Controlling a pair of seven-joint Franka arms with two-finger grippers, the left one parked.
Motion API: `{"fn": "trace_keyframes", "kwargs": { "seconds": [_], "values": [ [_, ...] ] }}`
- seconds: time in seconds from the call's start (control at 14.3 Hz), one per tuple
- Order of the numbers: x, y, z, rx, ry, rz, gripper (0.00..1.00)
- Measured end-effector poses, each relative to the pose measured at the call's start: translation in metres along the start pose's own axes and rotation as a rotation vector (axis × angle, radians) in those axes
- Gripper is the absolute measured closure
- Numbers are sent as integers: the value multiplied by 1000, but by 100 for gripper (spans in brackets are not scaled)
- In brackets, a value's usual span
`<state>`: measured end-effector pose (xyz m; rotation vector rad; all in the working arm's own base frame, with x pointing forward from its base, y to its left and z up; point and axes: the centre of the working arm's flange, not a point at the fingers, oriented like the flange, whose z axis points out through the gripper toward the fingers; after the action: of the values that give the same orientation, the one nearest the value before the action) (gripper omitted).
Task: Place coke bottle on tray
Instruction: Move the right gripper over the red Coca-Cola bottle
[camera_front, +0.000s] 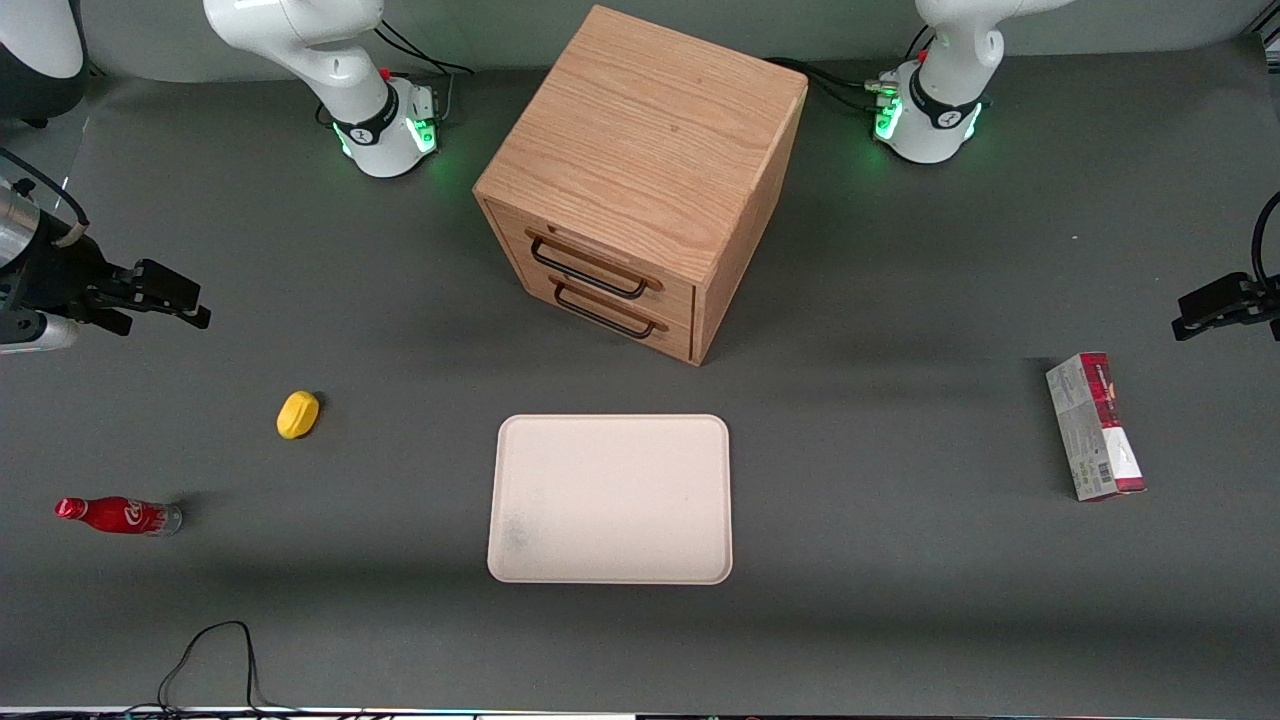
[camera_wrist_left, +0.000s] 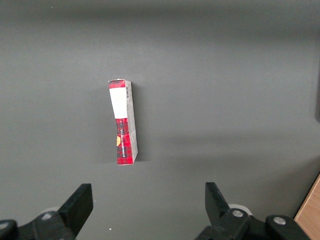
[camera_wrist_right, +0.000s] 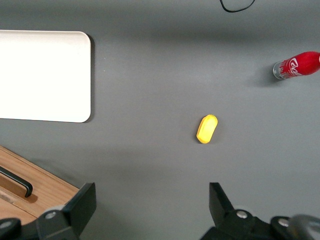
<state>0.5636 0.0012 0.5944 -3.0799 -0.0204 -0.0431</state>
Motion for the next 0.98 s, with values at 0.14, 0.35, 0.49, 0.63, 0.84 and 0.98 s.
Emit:
{"fn": "trace_keyframes", "kwargs": {
  "seconds": [0.14,0.35,0.49,0.63,0.84,0.98],
  "values": [
    [0,0,2,0,-4,0,0],
    [-1,0,5,0,-10,1,0],
    [-2,2,10,0,-22,4,0],
    [-1,10,12,-13,-21,15,0],
    [9,52,16,-57,26,67,0],
    [26,83,36,-83,42,48,0]
  ]
}}
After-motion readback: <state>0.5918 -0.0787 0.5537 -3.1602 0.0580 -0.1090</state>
